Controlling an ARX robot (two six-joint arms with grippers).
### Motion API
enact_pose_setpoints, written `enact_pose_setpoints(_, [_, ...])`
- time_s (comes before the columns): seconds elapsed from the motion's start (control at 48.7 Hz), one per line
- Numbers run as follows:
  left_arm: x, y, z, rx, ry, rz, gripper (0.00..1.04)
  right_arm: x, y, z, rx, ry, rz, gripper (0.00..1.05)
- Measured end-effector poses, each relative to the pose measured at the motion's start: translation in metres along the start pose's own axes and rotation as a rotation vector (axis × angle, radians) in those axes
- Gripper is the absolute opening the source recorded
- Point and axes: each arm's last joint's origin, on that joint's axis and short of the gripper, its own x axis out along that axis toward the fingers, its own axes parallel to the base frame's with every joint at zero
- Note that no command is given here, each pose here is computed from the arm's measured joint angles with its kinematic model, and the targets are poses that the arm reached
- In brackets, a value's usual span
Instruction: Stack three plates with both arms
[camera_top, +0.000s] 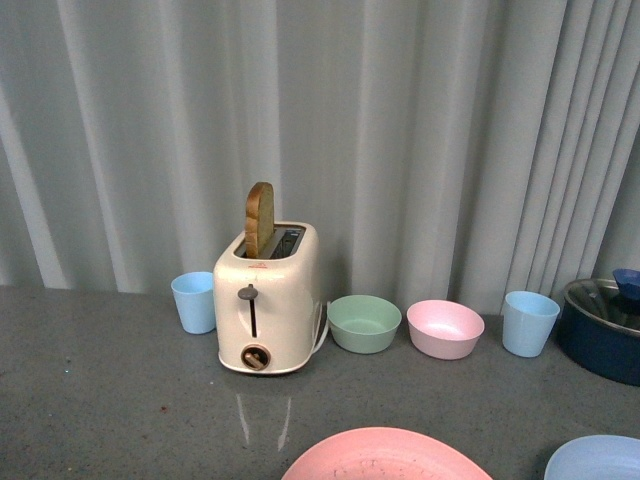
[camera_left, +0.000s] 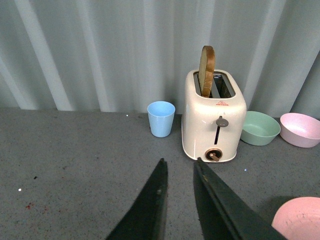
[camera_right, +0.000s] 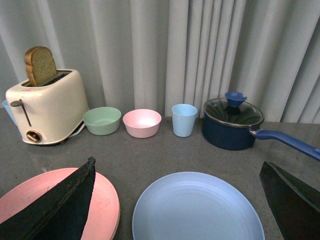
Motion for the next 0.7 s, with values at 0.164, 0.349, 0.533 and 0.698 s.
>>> enact_pose_setpoints(0.164, [-0.019, 0.008, -0.012, -0.012, -0.017, 0.002, 0.04, 0.000, 0.000, 0.000, 0.000, 0.000, 0.000, 0.97])
enact_pose_setpoints(0.349, [-0.032, 0.014, -0.022, -0.013, -0.017, 0.000, 0.04, 0.000, 0.000, 0.000, 0.000, 0.000, 0.000, 0.97])
enact_pose_setpoints(0.533, [-0.046, 0.024, -0.031, -0.015, -0.016, 0.006, 0.04, 0.000, 0.000, 0.000, 0.000, 0.000, 0.000, 0.97])
enact_pose_setpoints(0.698, [-0.056, 0.024, -0.036, -0.016, -0.017, 0.004, 0.04, 0.000, 0.000, 0.000, 0.000, 0.000, 0.000, 0.97])
